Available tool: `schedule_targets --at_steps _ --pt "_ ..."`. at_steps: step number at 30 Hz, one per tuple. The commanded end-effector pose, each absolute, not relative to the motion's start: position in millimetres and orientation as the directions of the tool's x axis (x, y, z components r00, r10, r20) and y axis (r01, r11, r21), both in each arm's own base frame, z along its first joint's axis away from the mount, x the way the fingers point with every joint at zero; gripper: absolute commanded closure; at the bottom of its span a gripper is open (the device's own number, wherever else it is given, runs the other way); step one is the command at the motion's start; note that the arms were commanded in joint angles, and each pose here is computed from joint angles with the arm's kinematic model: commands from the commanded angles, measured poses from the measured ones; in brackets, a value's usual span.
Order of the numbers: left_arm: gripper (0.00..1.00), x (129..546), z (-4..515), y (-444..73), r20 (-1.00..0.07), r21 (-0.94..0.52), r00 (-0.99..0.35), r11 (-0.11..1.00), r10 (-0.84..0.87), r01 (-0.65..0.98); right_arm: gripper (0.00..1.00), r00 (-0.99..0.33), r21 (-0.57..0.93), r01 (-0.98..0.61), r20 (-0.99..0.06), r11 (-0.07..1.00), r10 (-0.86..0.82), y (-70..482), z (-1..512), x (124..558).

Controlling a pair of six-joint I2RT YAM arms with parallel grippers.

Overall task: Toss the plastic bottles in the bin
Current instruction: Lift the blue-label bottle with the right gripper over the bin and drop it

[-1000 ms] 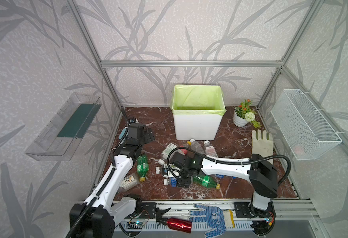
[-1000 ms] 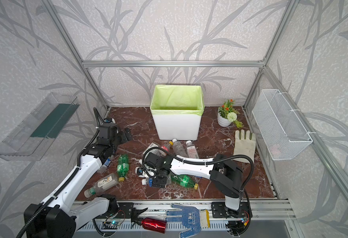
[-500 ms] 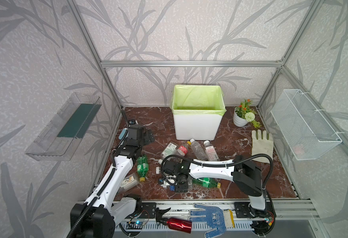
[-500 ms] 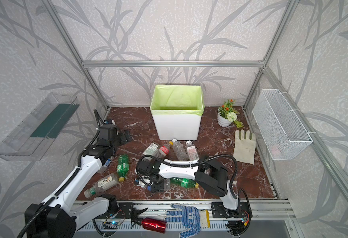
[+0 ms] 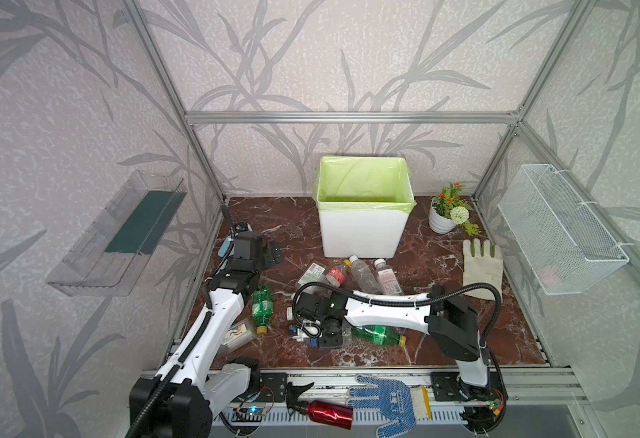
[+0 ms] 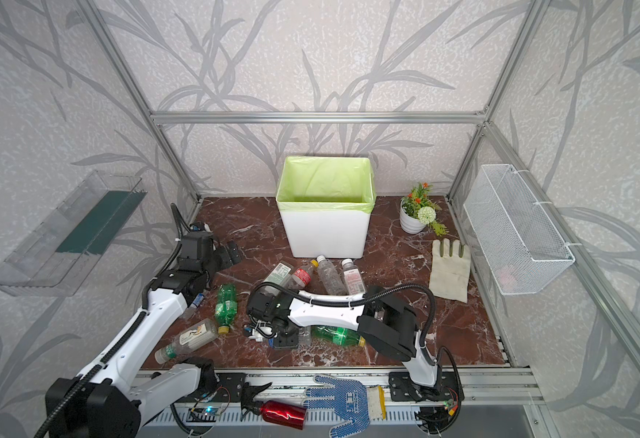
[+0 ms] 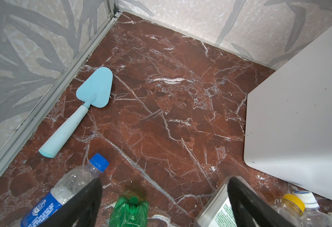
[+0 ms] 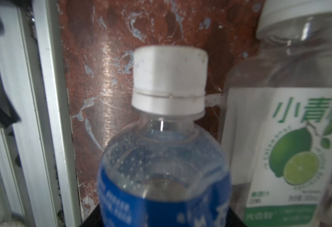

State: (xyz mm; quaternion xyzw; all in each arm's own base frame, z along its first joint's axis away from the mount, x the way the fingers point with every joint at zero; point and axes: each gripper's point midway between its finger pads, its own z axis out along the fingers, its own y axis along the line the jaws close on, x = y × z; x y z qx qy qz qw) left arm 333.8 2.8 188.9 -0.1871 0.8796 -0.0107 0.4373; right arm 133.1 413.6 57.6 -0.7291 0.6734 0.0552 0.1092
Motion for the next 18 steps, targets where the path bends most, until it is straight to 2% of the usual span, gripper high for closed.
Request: schedule_targets --at_steps 1,4,7,11,14,18 --pt "0.01 330.7 188.2 6.5 -0.769 -0.186 -0.538 0.926 -0.346 -0.329 0.49 0.092 -0.196 -0.980 -0.381 -0.017 -0.920 428.1 137.2 146.9" --pt "0.01 330.7 183.5 6.2 -0.763 -0.187 -0.545 0.926 -0.348 -0.329 0.50 0.110 -0.301 -0.952 -0.492 0.050 -0.864 427.0 204.4 169.1" --pt "0.01 331.7 177.0 5.1 -0.754 -0.185 -0.558 0.927 -0.346 -0.325 0.52 0.158 -0.434 -0.885 -0.621 0.169 -0.768 413.2 296.5 197.6" --pt "0.01 334.7 166.4 2.6 -0.736 -0.175 -0.587 0.932 -0.338 -0.318 0.53 0.406 -0.664 -0.670 -0.702 0.332 -0.586 384.7 435.5 213.6" --pt "0.01 338.1 158.9 0.4 -0.714 -0.167 -0.615 0.934 -0.336 -0.316 0.55 0.521 -0.679 -0.538 -0.734 0.499 -0.436 351.6 529.9 211.8" --pt "0.01 343.4 150.2 -4.8 -0.679 -0.171 -0.650 0.935 -0.340 -0.311 0.56 0.569 -0.643 -0.434 -0.739 0.631 -0.361 316.6 583.6 230.1"
